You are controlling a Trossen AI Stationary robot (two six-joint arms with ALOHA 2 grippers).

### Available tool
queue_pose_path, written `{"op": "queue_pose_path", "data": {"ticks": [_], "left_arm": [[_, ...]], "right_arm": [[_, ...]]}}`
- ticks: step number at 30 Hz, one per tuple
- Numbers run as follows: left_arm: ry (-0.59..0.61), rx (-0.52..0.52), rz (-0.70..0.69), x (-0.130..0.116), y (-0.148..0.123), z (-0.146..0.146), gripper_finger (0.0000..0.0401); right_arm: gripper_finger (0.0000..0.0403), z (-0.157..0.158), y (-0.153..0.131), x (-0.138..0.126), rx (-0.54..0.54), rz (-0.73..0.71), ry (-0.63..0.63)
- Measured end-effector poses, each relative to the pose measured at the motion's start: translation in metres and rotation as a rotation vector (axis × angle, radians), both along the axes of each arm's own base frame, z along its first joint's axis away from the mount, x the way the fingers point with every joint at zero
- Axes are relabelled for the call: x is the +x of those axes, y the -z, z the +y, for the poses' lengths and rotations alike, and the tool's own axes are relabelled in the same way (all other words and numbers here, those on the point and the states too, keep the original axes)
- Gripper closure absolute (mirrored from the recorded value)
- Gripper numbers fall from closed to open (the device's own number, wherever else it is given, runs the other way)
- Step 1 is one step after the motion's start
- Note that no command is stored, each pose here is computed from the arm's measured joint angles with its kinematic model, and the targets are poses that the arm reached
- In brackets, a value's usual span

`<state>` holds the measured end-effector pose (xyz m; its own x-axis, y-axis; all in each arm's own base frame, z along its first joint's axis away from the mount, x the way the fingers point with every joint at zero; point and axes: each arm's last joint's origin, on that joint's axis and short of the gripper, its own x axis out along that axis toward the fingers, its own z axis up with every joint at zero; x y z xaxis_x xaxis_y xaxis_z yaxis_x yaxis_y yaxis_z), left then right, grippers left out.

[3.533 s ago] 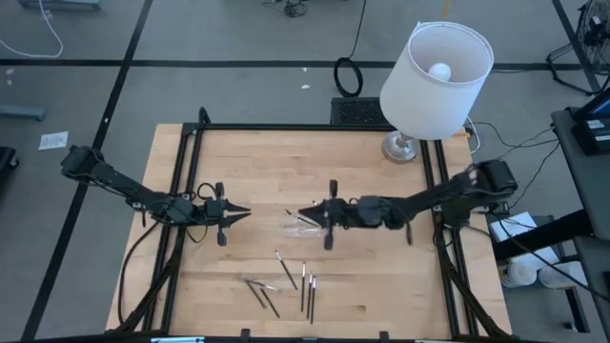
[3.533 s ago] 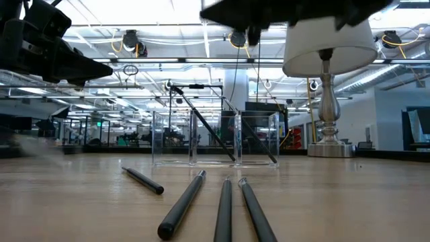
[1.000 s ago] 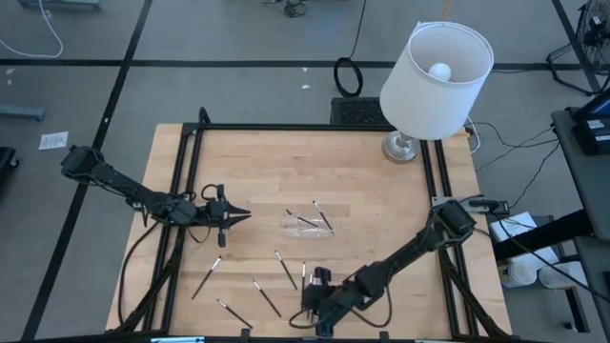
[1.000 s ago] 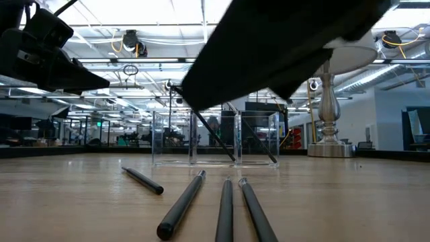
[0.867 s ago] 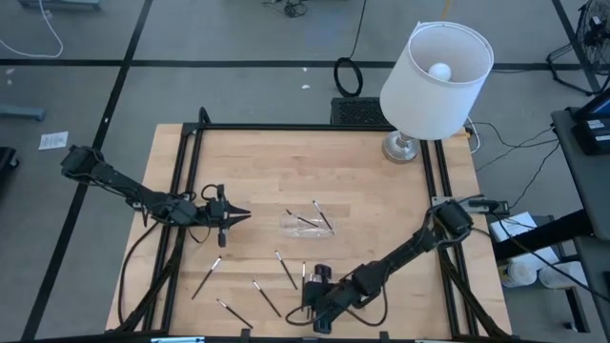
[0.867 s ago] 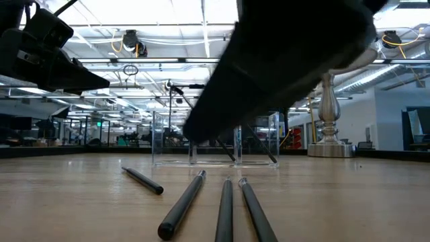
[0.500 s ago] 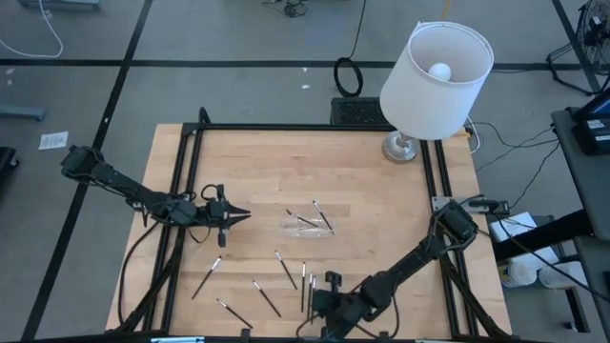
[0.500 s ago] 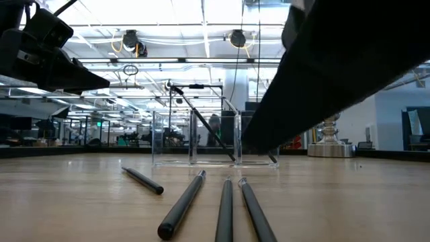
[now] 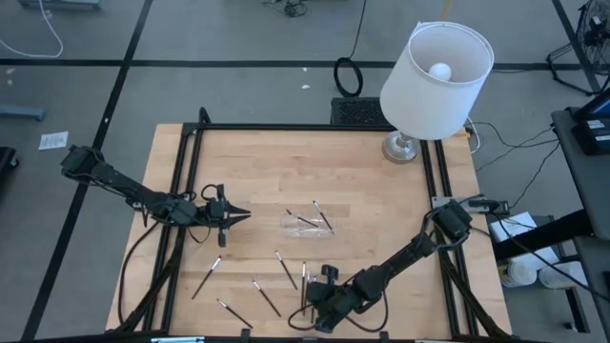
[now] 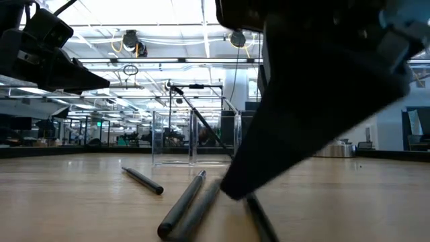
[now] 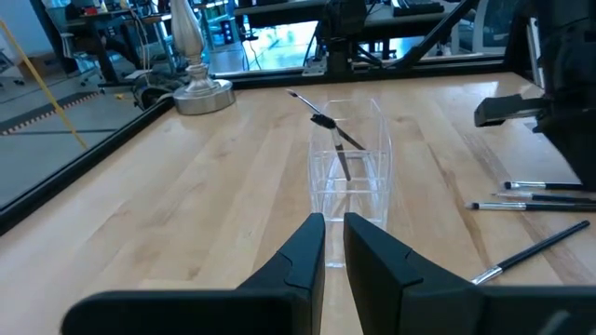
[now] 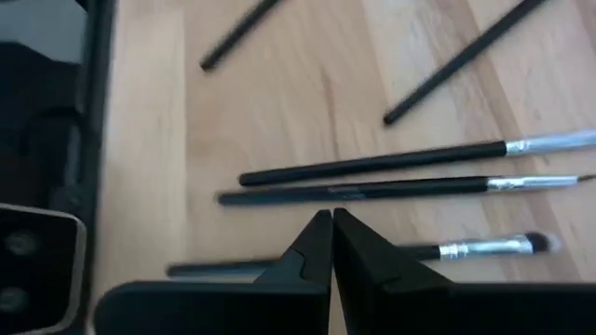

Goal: Pick & Place Makeup Supplies
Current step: Put the makeup brush into the transparent organizer

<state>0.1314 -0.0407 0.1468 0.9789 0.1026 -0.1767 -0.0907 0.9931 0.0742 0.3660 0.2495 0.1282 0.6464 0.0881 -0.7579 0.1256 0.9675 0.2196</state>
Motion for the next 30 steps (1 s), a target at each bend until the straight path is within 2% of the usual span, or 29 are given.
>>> {"op": "queue_pose_path", "data": {"ticks": [7,17,24,30], "left_arm": [[0.0,0.0,0.001,0.0,0.0,0.0,0.035],[-0.001,-0.002,0.0,0.0,0.0,0.0,0.035],[0.0,-0.002,0.001,0.0,0.0,0.0,0.035],[0.0,-0.002,0.0,0.0,0.0,0.0,0.035]], "right_arm": [[0.0403,0.001,-0.001,-0.002,0.01,0.016,0.013],[0.0403,0.0,0.005,-0.015,0.023,0.146,0.11],[0.0403,0.001,0.006,-0.017,-0.006,0.151,0.094],[0.0403,0.003,-0.017,-0.02,-0.015,0.178,0.107]]}}
